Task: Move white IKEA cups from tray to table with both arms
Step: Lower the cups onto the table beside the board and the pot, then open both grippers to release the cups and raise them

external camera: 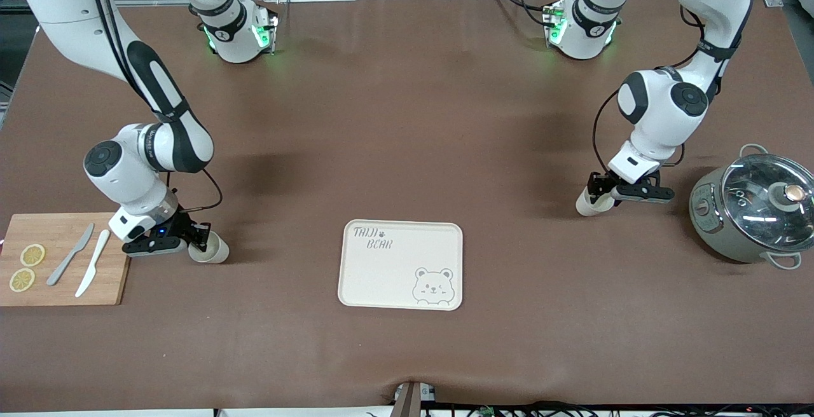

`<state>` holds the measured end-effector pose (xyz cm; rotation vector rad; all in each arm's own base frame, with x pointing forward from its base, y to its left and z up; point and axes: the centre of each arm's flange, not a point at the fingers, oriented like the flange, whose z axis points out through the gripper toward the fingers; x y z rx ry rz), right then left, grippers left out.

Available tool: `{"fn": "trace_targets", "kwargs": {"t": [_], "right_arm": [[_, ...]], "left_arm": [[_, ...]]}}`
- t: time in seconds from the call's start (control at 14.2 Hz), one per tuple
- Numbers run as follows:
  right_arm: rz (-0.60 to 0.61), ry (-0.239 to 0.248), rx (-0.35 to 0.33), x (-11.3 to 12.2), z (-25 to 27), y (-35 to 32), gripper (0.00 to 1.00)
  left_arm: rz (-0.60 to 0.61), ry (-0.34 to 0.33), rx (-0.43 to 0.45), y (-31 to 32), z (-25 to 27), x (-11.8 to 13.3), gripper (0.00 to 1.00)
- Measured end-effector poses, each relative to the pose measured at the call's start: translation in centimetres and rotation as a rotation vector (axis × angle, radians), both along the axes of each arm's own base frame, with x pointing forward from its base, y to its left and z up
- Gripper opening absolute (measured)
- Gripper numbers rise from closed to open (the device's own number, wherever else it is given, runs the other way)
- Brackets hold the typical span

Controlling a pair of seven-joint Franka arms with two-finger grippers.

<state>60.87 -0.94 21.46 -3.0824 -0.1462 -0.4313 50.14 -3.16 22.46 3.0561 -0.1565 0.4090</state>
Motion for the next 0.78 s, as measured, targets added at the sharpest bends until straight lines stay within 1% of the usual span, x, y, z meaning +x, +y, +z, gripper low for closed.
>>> {"fn": "trace_targets", "kwargs": {"t": [0.07, 0.14, 0.21, 0.28, 0.49, 0.56, 0.71, 0.78], "right_arm": [[0.0, 0.0, 0.0, 0.0, 0.0, 0.0, 0.26], [-0.001, -0.001, 0.0, 0.0, 0.0, 0.0, 0.32], [-0.001, -0.001, 0.0, 0.0, 0.0, 0.0, 0.49], [-0.001, -0.001, 0.0, 0.0, 0.0, 0.0, 0.58], [-0.001, -0.002, 0.0, 0.0, 0.0, 0.0, 0.89], [-0.001, -0.003, 0.0, 0.0, 0.0, 0.0, 0.98], [-0.001, -0.003, 0.0, 0.0, 0.0, 0.0, 1.0], [0.001, -0.004, -0.001, 0.0, 0.0, -0.1, 1.0]], "left_arm": [[0.0, -0.002, 0.0, 0.0, 0.0, 0.0, 0.78], [0.0, -0.002, 0.0, 0.0, 0.0, 0.0, 0.78], [0.0, -0.003, 0.0, 0.0, 0.0, 0.0, 0.78], [-0.001, -0.004, 0.0, 0.0, 0.1, 0.0, 0.78], [-0.005, -0.009, -0.002, -0.2, 0.6, 0.6, 0.78], [-0.008, 0.007, -0.006, -0.3, 1.2, 1.0, 0.8], [-0.021, 0.062, -0.02, -0.7, 3.6, 2.3, 0.81], [-0.029, 0.084, -0.027, -0.9, 5.2, 2.9, 0.85]]}}
